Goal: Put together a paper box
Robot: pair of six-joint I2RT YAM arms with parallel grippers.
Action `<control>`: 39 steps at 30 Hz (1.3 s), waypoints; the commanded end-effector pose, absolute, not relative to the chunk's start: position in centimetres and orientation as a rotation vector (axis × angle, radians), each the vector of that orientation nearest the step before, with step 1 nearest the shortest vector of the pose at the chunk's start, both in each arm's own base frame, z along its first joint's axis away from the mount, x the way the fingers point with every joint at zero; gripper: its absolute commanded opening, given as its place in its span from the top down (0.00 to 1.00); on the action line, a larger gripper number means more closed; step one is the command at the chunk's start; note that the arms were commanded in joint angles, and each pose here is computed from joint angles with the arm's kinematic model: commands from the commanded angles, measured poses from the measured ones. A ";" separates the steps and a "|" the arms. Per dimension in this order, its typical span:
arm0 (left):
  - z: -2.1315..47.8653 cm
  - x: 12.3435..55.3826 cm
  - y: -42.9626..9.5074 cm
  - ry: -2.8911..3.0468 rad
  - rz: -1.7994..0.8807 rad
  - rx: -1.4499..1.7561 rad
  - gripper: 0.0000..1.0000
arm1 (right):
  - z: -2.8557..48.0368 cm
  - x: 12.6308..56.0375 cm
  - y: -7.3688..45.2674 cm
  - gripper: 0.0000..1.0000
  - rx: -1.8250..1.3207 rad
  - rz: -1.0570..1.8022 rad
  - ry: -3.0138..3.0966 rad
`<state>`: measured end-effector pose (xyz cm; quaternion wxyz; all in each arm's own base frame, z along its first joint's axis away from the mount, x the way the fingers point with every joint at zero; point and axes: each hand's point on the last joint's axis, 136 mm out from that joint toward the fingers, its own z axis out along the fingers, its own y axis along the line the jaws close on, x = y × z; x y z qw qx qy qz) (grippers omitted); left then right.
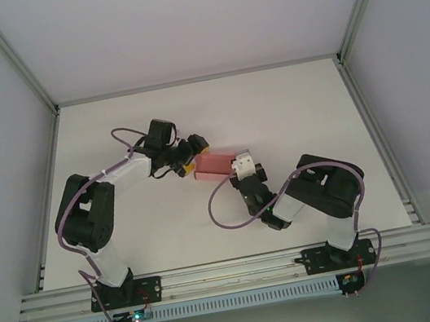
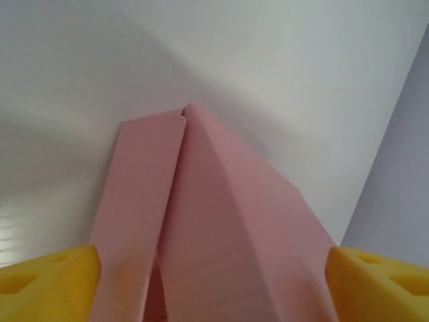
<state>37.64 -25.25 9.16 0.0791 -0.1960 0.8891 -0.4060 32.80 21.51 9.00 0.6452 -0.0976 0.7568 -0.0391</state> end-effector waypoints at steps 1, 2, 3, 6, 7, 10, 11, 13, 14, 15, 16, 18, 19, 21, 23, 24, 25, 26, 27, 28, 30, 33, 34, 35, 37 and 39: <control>6.8 36.6 -24.7 2.714 -1.124 -0.578 0.18 | 6.6 31.0 24.4 0.85 -0.456 -0.034 1.800; 6.7 36.6 -24.3 2.711 -1.091 -0.572 0.18 | 6.7 31.0 24.5 0.82 -0.463 -0.032 1.801; 6.6 36.5 -23.9 2.716 -1.058 -0.569 0.18 | 6.8 31.0 24.5 0.80 -0.468 -0.040 1.800; 5.8 36.1 -23.0 2.742 -0.972 -0.567 0.18 | 7.3 31.0 24.3 0.69 -0.460 -0.048 1.800; 5.5 35.9 -22.8 2.750 -0.953 -0.570 0.18 | 7.4 30.9 24.5 0.67 -0.466 -0.038 1.803; 4.6 35.5 -22.6 2.763 -0.946 -0.573 0.19 | 7.6 30.7 24.9 0.58 -0.476 0.002 1.825; 4.4 35.4 -22.5 2.766 -0.939 -0.573 0.19 | 7.7 30.6 25.1 0.55 -0.485 0.015 1.833; 4.1 35.3 -22.2 2.766 -0.917 -0.570 0.19 | 8.3 30.4 25.4 0.45 -0.493 0.041 1.837; 4.0 35.3 -22.1 2.766 -0.904 -0.566 0.19 | 8.2 30.2 25.2 0.42 -0.502 0.038 1.852; 4.0 35.3 -22.0 2.765 -0.892 -0.555 0.19 | 8.4 30.0 25.1 0.38 -0.516 0.038 1.861; 3.9 35.3 -21.8 2.766 -0.874 -0.556 0.19 | 8.5 29.8 25.1 0.33 -0.536 0.038 1.874; 3.9 35.3 -21.6 2.766 -0.860 -0.544 0.19 | 8.3 29.1 25.3 0.20 -0.606 0.051 1.910; 3.9 35.2 -21.6 2.769 -0.857 -0.538 0.20 | 8.2 28.7 25.4 0.15 -0.632 0.059 1.926; 3.9 35.2 -21.6 2.768 -0.856 -0.530 0.20 | 7.7 27.6 25.6 0.03 -0.706 0.100 1.964; 3.8 35.2 -21.6 2.770 -0.858 -0.526 0.20 | 7.3 26.5 25.6 0.02 -0.758 0.147 1.996; 3.7 35.2 -21.7 2.770 -0.864 -0.522 0.20 | 7.1 25.9 25.4 0.02 -0.783 0.169 2.012; 3.7 35.2 -21.7 2.770 -0.867 -0.521 0.21 | 7.1 25.5 25.3 0.02 -0.779 0.182 2.022; 3.7 35.1 -21.7 2.773 -0.869 -0.514 0.21 | 7.1 25.0 25.2 0.02 -0.791 0.209 2.035; 3.7 35.1 -21.7 2.774 -0.868 -0.513 0.20 | 7.3 24.6 25.1 0.02 -0.798 0.232 2.037; 3.6 35.0 -21.7 2.778 -0.869 -0.514 0.20 | 7.7 24.4 25.0 0.02 -0.781 0.251 2.038; 3.9 34.9 -21.8 2.776 -0.878 -0.506 0.20 | 8.8 24.0 24.9 0.02 -0.772 0.298 2.034; 3.8 34.8 -22.0 2.783 -0.888 -0.500 0.20 | 10.9 24.0 24.5 0.02 -0.716 0.328 2.016; 3.7 34.9 -22.0 2.784 -0.891 -0.501 0.20 | 11.6 24.5 24.0 0.02 -0.658 0.326 2.014; 3.8 34.9 -22.0 2.783 -0.894 -0.505 0.20 | 12.4 24.9 23.5 0.02 -0.599 0.334 2.008; 3.9 35.0 -22.2 2.782 -0.904 -0.496 0.20 | 14.0 26.3 22.3 0.02 -0.430 0.368 2.010; 3.9 35.0 -22.3 2.790 -0.910 -0.489 0.21 | 15.0 27.5 21.4 0.02 -0.275 0.443 2.027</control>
